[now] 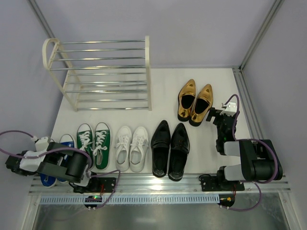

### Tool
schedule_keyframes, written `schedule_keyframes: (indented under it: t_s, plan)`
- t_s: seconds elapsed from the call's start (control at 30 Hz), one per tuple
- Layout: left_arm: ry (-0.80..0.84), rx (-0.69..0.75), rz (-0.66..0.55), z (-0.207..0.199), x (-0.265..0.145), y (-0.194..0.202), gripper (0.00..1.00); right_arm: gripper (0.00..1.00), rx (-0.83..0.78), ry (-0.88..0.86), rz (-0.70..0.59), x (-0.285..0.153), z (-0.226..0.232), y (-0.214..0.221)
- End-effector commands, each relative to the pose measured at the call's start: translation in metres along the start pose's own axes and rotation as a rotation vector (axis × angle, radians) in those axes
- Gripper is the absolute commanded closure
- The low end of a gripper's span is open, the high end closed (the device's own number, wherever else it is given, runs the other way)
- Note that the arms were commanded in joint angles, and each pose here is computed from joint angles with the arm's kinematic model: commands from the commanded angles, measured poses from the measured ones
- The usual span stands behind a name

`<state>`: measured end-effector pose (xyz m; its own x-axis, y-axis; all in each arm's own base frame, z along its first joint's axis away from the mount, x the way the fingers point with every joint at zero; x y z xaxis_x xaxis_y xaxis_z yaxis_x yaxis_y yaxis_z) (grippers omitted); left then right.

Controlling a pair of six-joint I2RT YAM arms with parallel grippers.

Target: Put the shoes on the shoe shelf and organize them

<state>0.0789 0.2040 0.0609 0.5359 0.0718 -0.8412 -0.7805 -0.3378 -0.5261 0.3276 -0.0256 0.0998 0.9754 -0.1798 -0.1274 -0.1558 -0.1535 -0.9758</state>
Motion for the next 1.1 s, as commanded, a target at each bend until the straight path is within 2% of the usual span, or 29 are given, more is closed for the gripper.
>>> schedule_keyframes:
  t_s: [0.0, 0.07, 0.13, 0.17, 0.2, 0.23, 0.27, 0.3, 0.33, 0.47, 0.53, 0.63, 0.67, 0.7, 0.77, 0.8, 0.83, 0.87, 0.9, 1.07]
  plan:
    - [-0.034, 0.018, -0.058, 0.015, 0.013, -0.005, 0.11, 0.03, 0.010, 0.011, -0.086, 0.003, -0.002, -0.021]
    - [-0.009, 0.015, -0.054, 0.013, 0.016, -0.003, 0.16, 0.03, 0.010, 0.011, -0.089, 0.003, -0.002, -0.022]
    - [0.024, 0.018, -0.036, 0.008, 0.019, -0.001, 0.29, 0.03, 0.010, 0.013, -0.088, 0.003, -0.003, -0.021]
    - [0.043, 0.024, -0.028, 0.005, 0.020, 0.002, 0.38, 0.03, 0.010, 0.011, -0.088, 0.003, -0.002, -0.021]
    - [0.061, 0.038, -0.015, 0.003, 0.021, 0.005, 0.60, 0.02, 0.010, 0.013, -0.088, 0.003, -0.003, -0.021]
    - [0.073, 0.033, -0.005, 0.000, 0.022, 0.007, 0.72, 0.03, 0.010, 0.011, -0.088, 0.003, -0.002, -0.021]
    - [0.068, 0.038, -0.004, 0.001, 0.021, 0.007, 0.81, 0.03, 0.010, 0.011, -0.088, 0.003, -0.002, -0.021]
    - [0.068, 0.039, -0.002, 0.001, 0.022, 0.007, 0.94, 0.03, 0.010, 0.011, -0.089, 0.003, -0.002, -0.022]
    - [0.066, 0.039, 0.001, 0.001, 0.021, 0.007, 0.98, 0.03, 0.010, 0.013, -0.088, 0.003, -0.003, -0.021]
    - [0.102, 0.049, -0.008, -0.005, 0.015, 0.003, 0.97, 0.03, 0.010, 0.011, -0.088, 0.003, -0.002, -0.021]
    - [0.111, 0.070, -0.015, -0.007, 0.013, 0.001, 0.84, 0.03, 0.010, 0.011, -0.088, 0.003, -0.002, -0.021]
    - [0.119, 0.083, 0.010, -0.008, 0.018, 0.007, 0.73, 0.03, 0.010, 0.013, -0.089, 0.003, -0.003, -0.022]
    - [0.125, 0.085, 0.022, -0.008, 0.019, 0.010, 0.62, 0.03, 0.010, 0.013, -0.089, 0.003, -0.003, -0.022]
    - [0.132, 0.084, 0.043, -0.008, 0.020, 0.014, 0.56, 0.03, 0.010, 0.013, -0.089, 0.003, -0.003, -0.022]
    - [0.160, 0.075, 0.077, -0.010, 0.025, 0.021, 0.54, 0.03, 0.010, 0.010, -0.088, 0.003, -0.002, -0.021]
    - [0.159, 0.074, 0.088, -0.008, 0.026, 0.023, 0.55, 0.03, 0.010, 0.013, -0.089, 0.003, -0.003, -0.022]
    - [0.167, 0.067, 0.107, -0.008, 0.027, 0.027, 0.62, 0.03, 0.010, 0.011, -0.088, 0.003, -0.002, -0.021]
    - [0.168, 0.064, 0.112, -0.008, 0.028, 0.028, 0.86, 0.03, 0.010, 0.011, -0.088, 0.003, -0.002, -0.021]
    - [0.168, 0.063, 0.117, -0.007, 0.027, 0.028, 1.00, 0.03, 0.010, 0.011, -0.088, 0.003, -0.002, -0.021]
    - [0.166, 0.077, 0.067, -0.011, 0.006, 0.006, 1.00, 0.03, 0.010, 0.011, -0.086, 0.003, -0.002, -0.021]
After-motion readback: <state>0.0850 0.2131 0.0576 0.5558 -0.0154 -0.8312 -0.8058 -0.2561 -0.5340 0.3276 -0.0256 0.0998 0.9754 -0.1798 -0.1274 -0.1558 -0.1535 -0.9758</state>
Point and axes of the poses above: each gripper's point midway between its finger pads, its own x axis out along the fingers, its own z axis along the line the jaws close on, y = z × x, the point moved 3 cm from there along -x, back along the fingers, and after that the axes turned 10 degrees about -x, right-handed, at the moved point
